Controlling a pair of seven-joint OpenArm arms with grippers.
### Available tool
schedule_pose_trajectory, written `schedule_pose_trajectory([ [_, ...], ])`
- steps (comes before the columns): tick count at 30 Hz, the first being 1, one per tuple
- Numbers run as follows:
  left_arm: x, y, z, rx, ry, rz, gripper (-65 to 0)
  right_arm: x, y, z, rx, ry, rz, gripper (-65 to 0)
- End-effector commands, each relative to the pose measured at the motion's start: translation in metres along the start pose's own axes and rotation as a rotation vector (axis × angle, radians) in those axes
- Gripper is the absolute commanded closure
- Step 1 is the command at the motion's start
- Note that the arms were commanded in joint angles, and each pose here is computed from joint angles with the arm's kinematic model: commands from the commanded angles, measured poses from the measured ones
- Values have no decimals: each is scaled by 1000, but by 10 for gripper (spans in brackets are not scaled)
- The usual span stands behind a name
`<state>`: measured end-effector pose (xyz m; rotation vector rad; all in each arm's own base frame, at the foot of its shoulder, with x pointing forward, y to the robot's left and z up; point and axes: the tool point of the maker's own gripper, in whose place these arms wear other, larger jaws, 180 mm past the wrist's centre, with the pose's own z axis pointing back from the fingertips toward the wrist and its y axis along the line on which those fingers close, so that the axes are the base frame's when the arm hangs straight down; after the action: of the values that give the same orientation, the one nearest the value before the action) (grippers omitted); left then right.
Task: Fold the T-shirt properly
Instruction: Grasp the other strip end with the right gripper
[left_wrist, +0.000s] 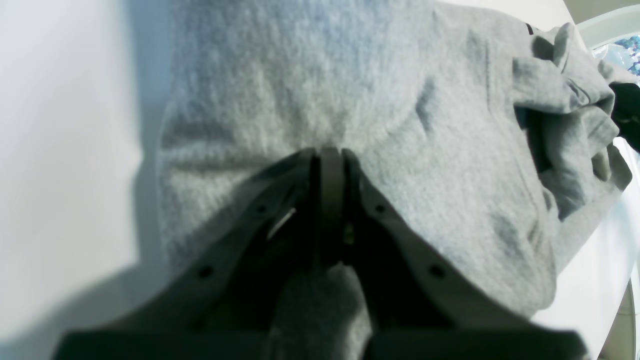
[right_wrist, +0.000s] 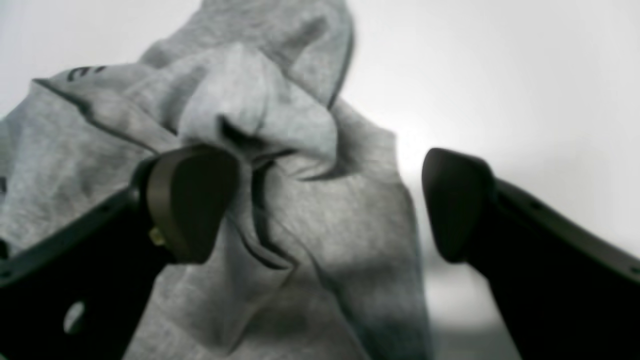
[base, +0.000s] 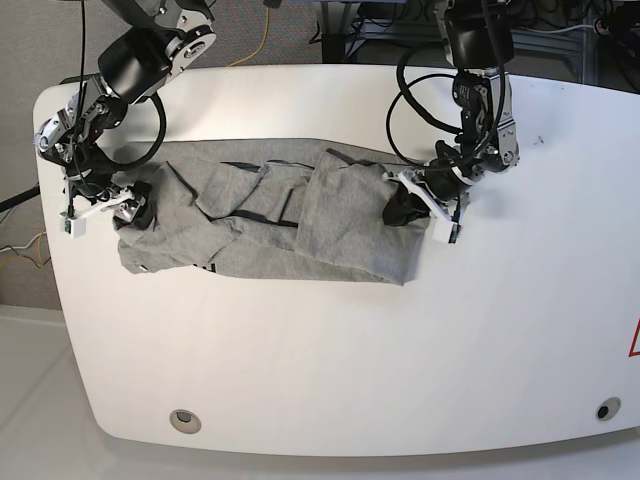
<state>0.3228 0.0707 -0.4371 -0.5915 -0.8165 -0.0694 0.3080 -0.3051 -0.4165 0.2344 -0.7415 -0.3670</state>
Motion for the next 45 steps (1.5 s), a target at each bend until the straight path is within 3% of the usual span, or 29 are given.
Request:
schedule_pose_trajectory([
  [1, -40, 17, 5, 79, 182, -27, -16, -17, 4, -3, -1, 73, 0, -602],
  [13, -38, 17, 4, 78, 178, -29, -16, -28, 19, -3, 12, 95, 1, -602],
  [26, -31, 16, 2, 76, 168, -36, -16, -32, 37, -7, 37, 121, 67, -583],
  [29, -31, 16, 2, 76, 168, -36, -16, -33, 36, -7, 36, 122, 69, -491],
  [31, -31, 16, 2, 76, 168, -36, -16, -33, 36, -7, 36, 122, 69, -389],
  [37, -31, 16, 2, 76, 168, -36, -16, -32, 35, -6, 34, 118, 70, 0],
  [41, -31, 16, 2, 76, 168, -36, -16, -31, 35, -6, 34, 119, 74, -31],
  [45, -33, 16, 3, 76, 171, -35, -16, -32, 42, -9, 45, 129, 99, 0],
])
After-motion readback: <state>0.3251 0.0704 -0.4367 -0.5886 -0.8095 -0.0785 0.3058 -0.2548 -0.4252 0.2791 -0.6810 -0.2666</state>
